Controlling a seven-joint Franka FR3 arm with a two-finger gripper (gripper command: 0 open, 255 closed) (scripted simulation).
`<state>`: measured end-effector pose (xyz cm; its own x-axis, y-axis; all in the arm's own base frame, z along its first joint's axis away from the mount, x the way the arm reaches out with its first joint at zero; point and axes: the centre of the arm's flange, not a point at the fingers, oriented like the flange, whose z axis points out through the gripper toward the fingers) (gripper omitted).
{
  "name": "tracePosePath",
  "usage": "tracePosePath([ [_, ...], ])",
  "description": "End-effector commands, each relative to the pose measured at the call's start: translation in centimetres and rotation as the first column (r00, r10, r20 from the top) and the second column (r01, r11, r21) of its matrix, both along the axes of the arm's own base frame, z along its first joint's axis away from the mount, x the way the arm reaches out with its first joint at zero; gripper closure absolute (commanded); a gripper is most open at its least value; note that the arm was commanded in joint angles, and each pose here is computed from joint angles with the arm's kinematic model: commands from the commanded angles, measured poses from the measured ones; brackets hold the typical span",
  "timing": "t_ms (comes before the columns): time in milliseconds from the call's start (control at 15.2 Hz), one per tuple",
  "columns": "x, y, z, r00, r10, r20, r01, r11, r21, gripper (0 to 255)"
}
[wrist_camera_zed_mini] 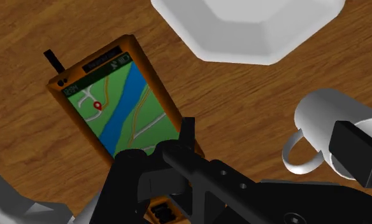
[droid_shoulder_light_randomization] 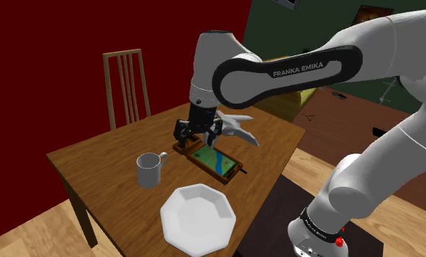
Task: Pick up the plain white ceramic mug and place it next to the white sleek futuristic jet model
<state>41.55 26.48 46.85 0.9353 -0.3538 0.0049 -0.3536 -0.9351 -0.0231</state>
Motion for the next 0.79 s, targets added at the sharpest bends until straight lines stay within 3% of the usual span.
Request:
tracePosePath([
  [0, 1.6, 2.1, -1.2, 1.0, -0.024, 0.006, 0.024, 1.0, -0.008, 0],
  [726, 10.1, 13.0, -6.7, 0.99, -0.135, 0.038, 0.137, 0.989, -0.061, 0],
])
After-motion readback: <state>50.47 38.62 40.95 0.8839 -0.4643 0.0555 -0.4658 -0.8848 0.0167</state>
